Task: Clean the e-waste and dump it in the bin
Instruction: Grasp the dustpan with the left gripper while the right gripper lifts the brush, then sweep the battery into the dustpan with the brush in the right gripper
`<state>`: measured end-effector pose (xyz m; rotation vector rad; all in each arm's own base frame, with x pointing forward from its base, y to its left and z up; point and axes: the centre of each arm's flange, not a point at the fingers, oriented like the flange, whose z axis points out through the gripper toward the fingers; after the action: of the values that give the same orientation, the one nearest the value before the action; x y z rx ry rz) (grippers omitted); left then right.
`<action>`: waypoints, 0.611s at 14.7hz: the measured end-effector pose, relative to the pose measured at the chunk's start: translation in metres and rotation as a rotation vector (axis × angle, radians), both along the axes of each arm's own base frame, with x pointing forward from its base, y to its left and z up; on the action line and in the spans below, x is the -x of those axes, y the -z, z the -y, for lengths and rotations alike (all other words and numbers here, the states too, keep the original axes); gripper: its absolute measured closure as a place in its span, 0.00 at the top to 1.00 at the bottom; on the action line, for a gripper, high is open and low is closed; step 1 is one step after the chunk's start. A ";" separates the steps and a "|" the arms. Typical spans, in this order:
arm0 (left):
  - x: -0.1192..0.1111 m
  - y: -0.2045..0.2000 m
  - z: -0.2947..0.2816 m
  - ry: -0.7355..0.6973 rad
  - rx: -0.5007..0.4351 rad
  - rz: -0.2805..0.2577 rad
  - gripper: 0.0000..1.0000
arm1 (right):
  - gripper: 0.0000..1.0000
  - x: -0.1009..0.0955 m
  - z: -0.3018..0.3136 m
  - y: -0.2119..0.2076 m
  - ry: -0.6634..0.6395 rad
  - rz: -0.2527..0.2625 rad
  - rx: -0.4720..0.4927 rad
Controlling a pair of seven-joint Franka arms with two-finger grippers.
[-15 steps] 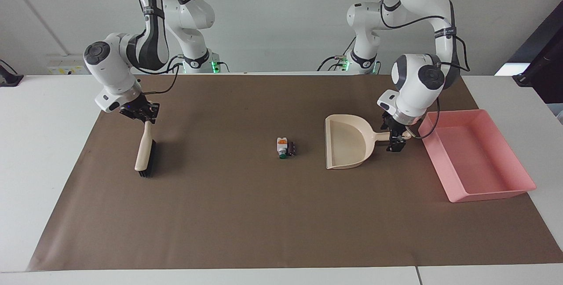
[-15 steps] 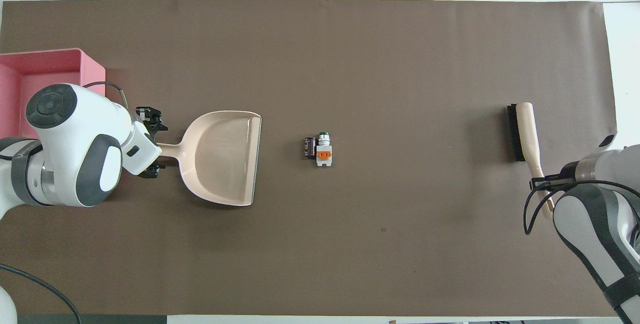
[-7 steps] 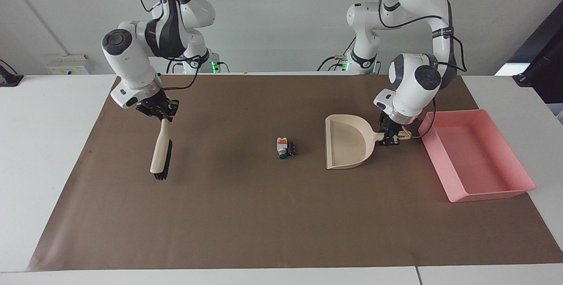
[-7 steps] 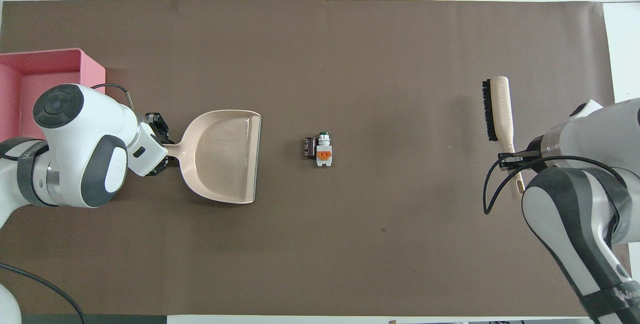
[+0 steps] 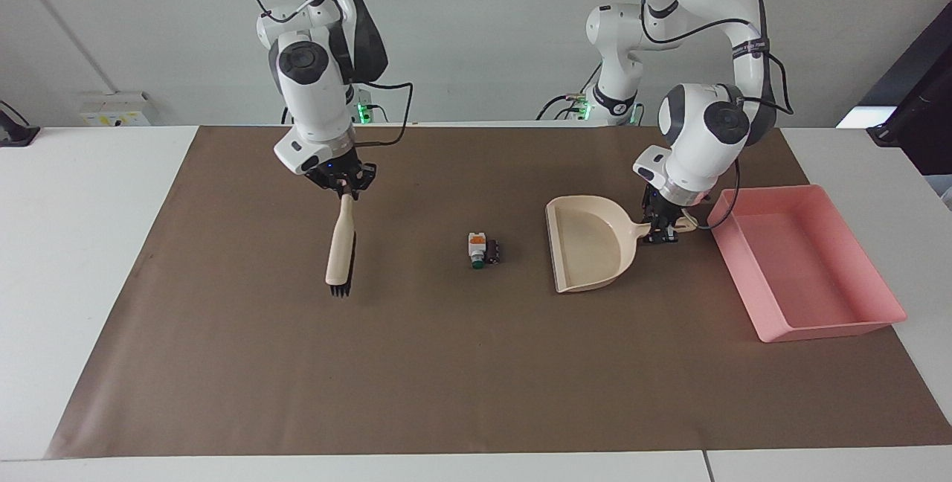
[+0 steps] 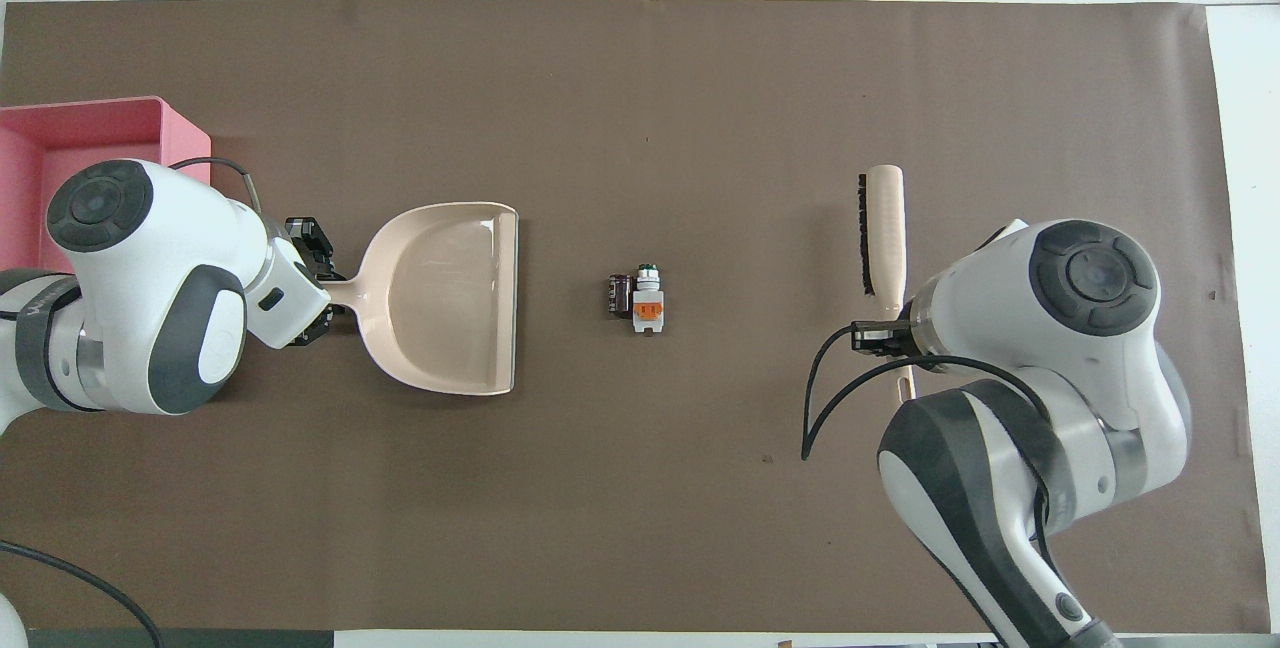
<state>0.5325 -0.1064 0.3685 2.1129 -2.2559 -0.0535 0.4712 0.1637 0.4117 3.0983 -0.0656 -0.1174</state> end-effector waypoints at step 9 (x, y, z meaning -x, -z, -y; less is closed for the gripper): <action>0.011 0.002 0.061 -0.009 -0.137 -0.004 0.33 | 0.26 0.041 -0.099 0.034 -0.074 -0.034 0.038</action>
<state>0.5215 -0.1674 0.3668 2.1842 -2.3026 -0.2178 0.4302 0.2630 0.3778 3.0552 0.0465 -0.1643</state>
